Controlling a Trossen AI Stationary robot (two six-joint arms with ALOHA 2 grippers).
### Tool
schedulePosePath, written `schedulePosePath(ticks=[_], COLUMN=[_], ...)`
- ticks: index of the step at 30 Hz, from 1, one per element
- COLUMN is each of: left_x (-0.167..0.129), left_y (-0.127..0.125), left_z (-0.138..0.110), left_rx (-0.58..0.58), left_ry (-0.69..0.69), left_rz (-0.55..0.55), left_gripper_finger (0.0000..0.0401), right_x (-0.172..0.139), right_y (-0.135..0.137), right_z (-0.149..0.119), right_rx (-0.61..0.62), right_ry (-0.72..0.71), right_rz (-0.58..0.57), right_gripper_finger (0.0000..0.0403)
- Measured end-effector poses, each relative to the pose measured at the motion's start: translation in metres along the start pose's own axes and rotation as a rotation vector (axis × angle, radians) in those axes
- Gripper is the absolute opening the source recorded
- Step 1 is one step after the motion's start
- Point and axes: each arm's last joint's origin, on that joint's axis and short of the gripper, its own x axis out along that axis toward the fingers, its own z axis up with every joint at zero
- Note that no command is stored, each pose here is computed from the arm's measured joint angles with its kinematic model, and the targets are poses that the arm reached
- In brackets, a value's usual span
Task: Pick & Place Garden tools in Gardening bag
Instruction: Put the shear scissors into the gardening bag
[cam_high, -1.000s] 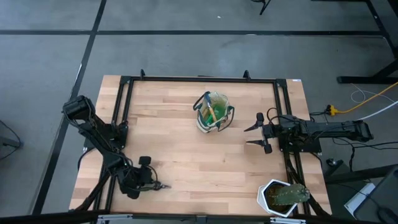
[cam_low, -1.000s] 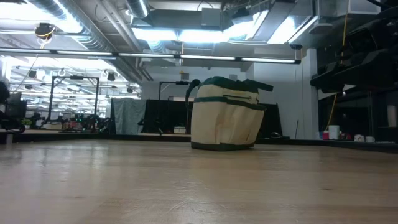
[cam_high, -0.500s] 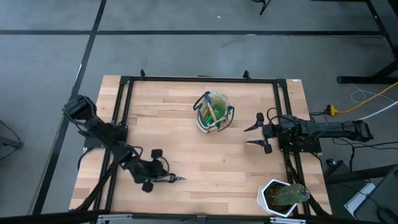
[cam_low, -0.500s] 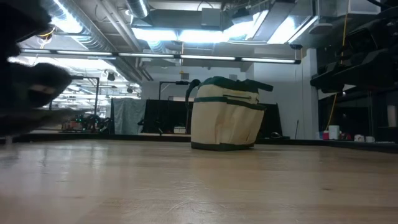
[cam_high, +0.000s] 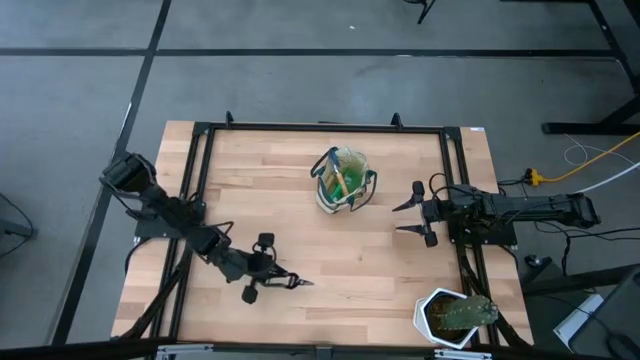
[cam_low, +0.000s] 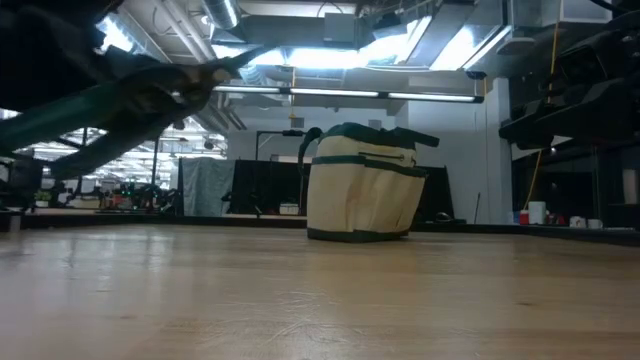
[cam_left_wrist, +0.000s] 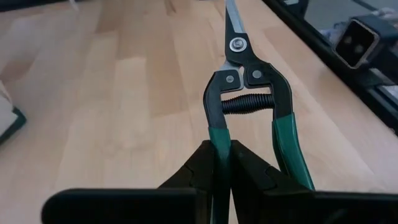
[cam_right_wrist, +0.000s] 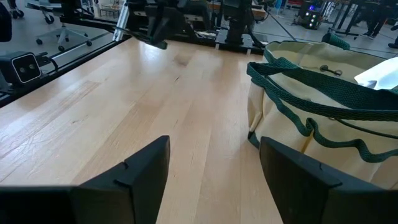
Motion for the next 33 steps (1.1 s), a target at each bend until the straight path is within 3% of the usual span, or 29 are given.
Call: schedulePosePath(ticks=[16, 25, 33], left_x=[0.012, 0.01, -0.002], left_y=[0.03, 0.067, 0.097], left_z=[0.019, 0.036, 0.049], left_rx=[0.125, 0.109, 0.168], left_ry=[-0.132, -0.231, -0.319], left_rz=[-0.071, -0.118, -0.132], left_gripper_finger=[0.0026, 0.0026, 0.0026], right_x=[0.0, 0.0, 0.0], right_y=[0.0, 0.0, 0.0], right_z=[0.0, 0.0, 0.0], right_rx=[0.0, 0.0, 0.0], right_ry=[0.0, 0.0, 0.0], right_rz=[0.0, 0.0, 0.0], right_gripper_finger=[0.025, 0.025, 0.025])
